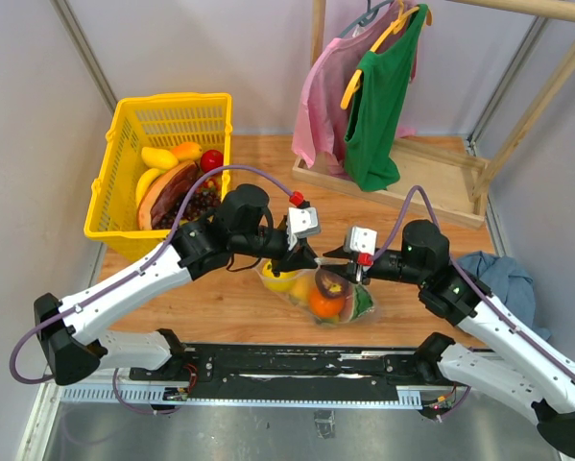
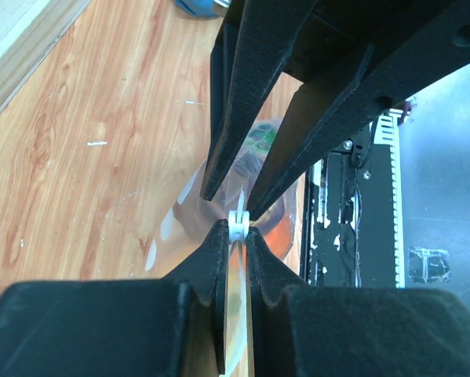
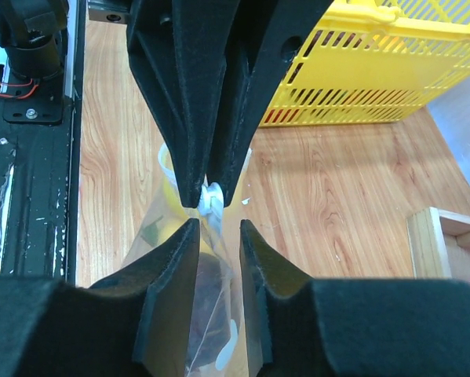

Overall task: Place the food in the zip-top bag and seal the zipper
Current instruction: Zip the zipper food storage bag at the center of the board.

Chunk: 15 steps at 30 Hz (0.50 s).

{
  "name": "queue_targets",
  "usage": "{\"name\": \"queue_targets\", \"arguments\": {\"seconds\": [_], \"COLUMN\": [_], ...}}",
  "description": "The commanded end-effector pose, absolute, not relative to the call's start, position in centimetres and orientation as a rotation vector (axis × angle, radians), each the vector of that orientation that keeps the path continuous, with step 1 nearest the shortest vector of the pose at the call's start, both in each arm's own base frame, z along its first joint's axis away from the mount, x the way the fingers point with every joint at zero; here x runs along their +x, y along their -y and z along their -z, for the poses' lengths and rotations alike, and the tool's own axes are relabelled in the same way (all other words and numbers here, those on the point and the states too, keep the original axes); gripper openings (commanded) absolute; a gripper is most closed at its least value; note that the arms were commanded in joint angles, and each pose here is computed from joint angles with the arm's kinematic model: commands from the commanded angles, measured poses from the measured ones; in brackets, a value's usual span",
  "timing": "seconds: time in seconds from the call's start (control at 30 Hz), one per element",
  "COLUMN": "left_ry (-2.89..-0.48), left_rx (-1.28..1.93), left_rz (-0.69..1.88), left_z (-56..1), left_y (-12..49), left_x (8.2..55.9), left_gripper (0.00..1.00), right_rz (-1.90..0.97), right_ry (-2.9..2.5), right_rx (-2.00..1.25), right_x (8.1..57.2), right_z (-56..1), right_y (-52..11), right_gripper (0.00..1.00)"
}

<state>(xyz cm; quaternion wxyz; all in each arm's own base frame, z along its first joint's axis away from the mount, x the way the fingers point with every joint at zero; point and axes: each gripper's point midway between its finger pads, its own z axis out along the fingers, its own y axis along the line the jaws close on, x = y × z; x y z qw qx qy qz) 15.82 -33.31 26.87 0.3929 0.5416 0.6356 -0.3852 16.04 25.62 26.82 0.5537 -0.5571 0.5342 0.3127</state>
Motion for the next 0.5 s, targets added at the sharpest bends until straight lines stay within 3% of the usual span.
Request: {"name": "queue_targets", "arguments": {"seconds": [0.0,0.17,0.27,0.37,0.47], "left_ry": [-1.534,-1.533,-1.544,-1.565,-1.601], "left_rx": [1.408,1.427,1.436,1.435,1.407], "left_rz": [1.012,1.023,1.022,1.014,0.993], "left_z": [-28.7,-28.5,-28.3,-27.9,-27.5], "left_y": [33.8,34.1,34.2,34.1,33.7], "left_x": [15.2,15.1,15.1,15.1,15.4], "left_gripper": [0.00,0.00,0.00,0.00,0.02], "right_rz": [-0.703,-0.727,-0.748,-0.753,-0.732], "right_ry": [-1.230,-1.224,-1.222,-1.212,-1.222], "right_rx": [-1.335,-1.337,-1.328,-1.320,-1.284], "right_x": [16.6,16.9,16.9,16.8,17.0], "right_z": [-27.8,-27.8,-28.0,-28.3,-28.7], "right_y": [-25.5,-26.2,-26.5,-26.6,-26.1], "right_gripper": [0.29,0.29,0.25,0.02,0.01]}}
